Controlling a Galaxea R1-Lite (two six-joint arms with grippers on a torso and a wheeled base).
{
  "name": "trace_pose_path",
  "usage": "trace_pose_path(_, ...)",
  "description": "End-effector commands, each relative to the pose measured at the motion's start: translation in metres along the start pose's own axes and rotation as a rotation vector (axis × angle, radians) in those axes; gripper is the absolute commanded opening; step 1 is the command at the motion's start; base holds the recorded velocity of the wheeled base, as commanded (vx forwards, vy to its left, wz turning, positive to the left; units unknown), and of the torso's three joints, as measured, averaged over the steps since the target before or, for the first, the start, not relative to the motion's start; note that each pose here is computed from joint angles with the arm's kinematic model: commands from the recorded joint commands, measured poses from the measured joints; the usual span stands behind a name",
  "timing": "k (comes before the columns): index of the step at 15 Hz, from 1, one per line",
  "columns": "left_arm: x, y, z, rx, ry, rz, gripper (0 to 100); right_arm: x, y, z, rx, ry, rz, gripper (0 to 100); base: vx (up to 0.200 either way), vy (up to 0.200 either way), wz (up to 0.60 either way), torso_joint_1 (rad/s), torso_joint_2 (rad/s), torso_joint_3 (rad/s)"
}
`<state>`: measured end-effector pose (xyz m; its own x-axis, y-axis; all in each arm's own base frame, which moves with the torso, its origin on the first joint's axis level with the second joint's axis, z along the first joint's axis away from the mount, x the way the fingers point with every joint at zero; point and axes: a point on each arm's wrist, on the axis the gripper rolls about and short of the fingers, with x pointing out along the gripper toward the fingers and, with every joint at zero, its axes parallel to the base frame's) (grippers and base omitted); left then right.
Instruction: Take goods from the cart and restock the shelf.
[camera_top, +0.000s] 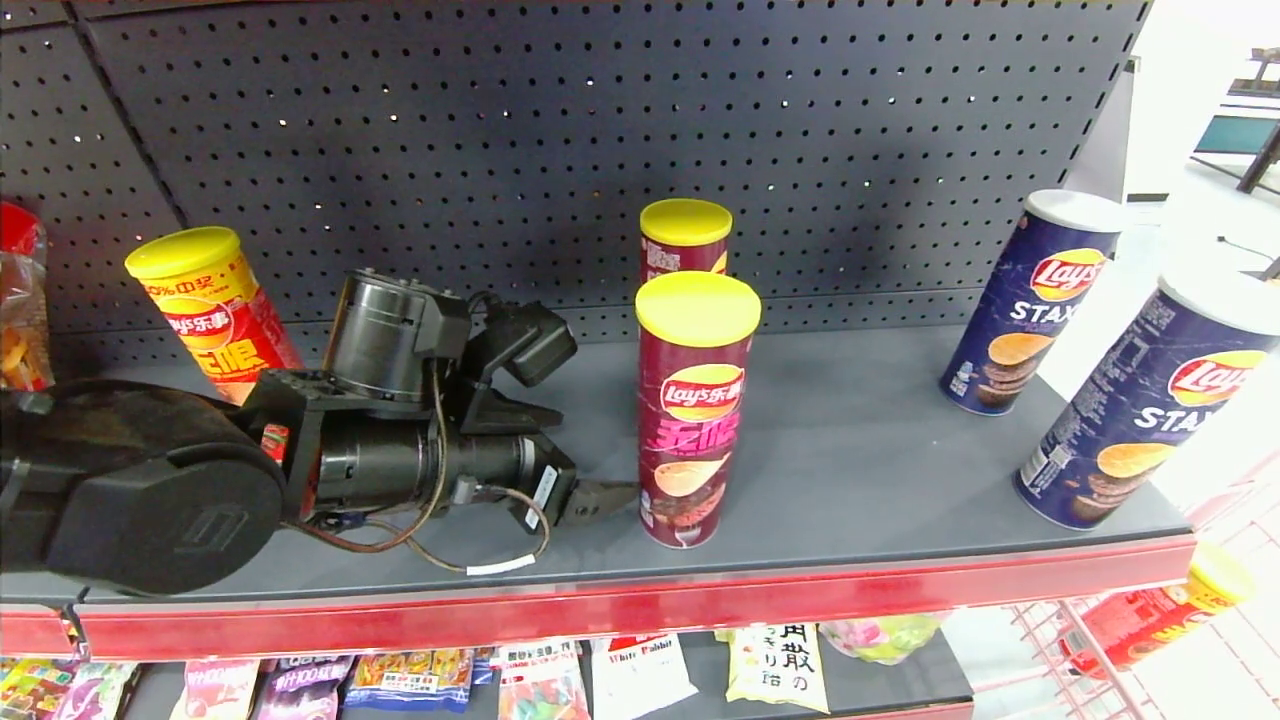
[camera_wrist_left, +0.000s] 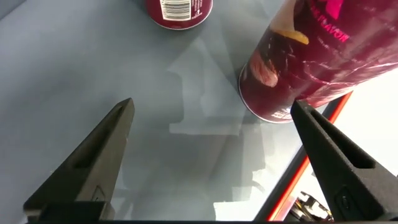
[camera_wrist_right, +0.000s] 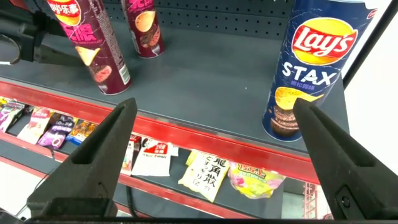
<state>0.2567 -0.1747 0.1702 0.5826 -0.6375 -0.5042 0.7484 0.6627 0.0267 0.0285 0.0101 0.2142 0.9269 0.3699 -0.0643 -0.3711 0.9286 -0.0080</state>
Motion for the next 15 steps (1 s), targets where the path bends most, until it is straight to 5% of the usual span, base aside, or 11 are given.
trace_pose_path(1,0.001,0.0,-0.001,-0.001,0.004,-0.002,100,0.001,0.0,0.0,0.001,0.005,0.001,100,0.0,0.0,0.0,0.0,0.0,0.0)
trace_pose_path(7,-0.056,-0.009,-0.007,0.003,-0.058,0.029,100,0.004,0.0,-0.008,0.028,0.037,0.009,100,0.0,0.0,0.0,0.0,0.0,0.0)
trace_pose_path(10,-0.153,-0.005,-0.02,-0.044,-0.149,0.297,100,0.006,-0.001,-0.025,0.037,0.092,0.0,100,0.0,0.0,0.0,0.0,0.0,0.0)
trace_pose_path(11,-0.171,-0.005,-0.024,-0.059,-0.143,0.398,100,0.006,-0.001,-0.028,0.038,0.098,-0.004,100,0.0,0.0,0.0,0.0,0.0,0.0)
trace_pose_path(12,-0.203,-0.015,-0.035,-0.074,-0.115,0.593,100,0.006,-0.002,-0.033,0.035,0.112,-0.061,100,0.0,0.0,0.0,0.0,0.0,0.0)
trace_pose_path(13,-0.229,-0.028,-0.049,-0.083,-0.097,0.664,100,0.007,-0.004,-0.034,0.016,0.118,-0.116,100,0.0,0.0,0.0,0.0,0.0,0.0)
trace_pose_path(15,-0.261,-0.051,-0.082,-0.09,-0.079,0.674,100,0.013,-0.007,-0.034,0.004,0.145,-0.174,100,0.0,0.0,0.0,0.0,0.0,0.0)
